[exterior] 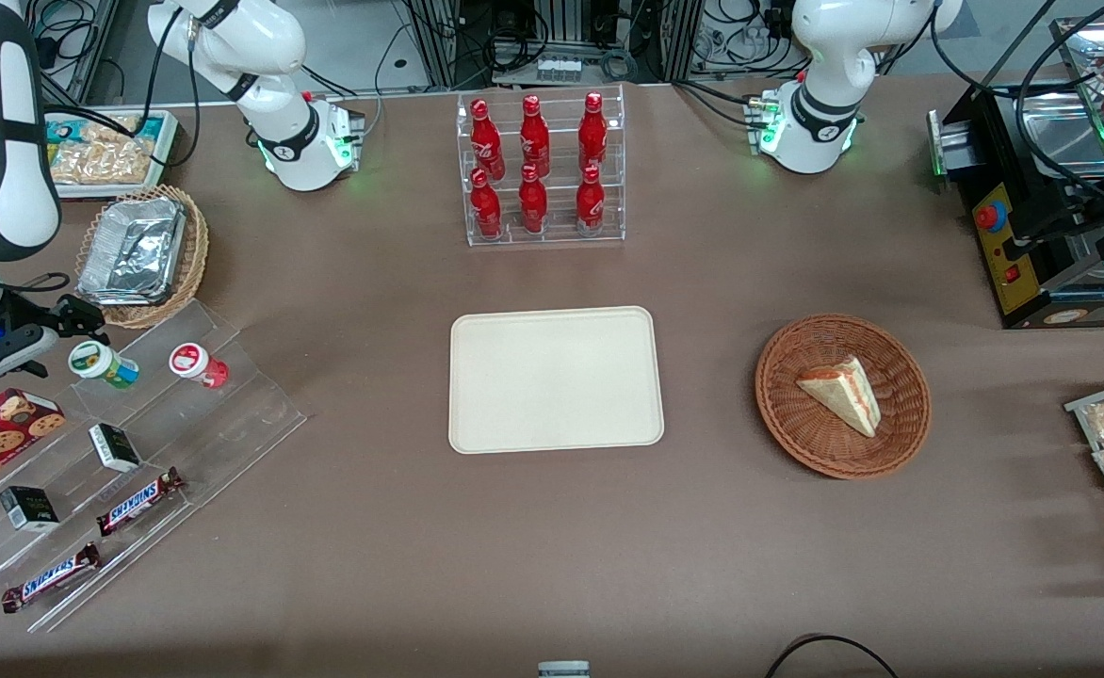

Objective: Place green gum on tray
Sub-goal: 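Move the right gripper down over the green-lidded gum jar on the rack, then close the right gripper on the green-lidded gum jar and lift it, then carry the gum jar with the right gripper over the cream tray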

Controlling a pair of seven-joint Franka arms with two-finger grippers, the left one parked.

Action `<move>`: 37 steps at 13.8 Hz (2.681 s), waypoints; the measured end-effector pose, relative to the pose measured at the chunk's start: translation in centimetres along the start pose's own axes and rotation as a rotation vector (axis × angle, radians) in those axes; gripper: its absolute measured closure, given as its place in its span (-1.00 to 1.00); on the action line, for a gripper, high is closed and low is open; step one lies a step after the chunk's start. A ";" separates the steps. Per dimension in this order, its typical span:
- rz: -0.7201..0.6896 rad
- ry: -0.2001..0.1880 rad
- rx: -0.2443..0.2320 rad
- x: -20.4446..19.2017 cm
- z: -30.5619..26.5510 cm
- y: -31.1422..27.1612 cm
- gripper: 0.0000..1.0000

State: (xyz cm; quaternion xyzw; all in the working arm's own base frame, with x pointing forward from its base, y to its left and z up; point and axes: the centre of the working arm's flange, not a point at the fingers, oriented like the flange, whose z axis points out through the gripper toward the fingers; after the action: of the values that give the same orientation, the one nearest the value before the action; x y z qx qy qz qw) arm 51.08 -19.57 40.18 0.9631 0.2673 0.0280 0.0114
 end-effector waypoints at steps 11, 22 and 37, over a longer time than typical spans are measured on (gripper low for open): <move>0.005 0.018 0.008 0.8 2.0 -0.2 -0.94; -0.019 0.022 0.010 2.5 -0.9 0.0 -0.17; 0.167 -0.055 0.087 21.8 -11.4 -25.1 -0.17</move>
State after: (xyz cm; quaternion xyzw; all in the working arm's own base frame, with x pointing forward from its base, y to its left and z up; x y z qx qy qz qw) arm 56.17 13.26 51.65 0.9821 0.1866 -0.0091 -0.0253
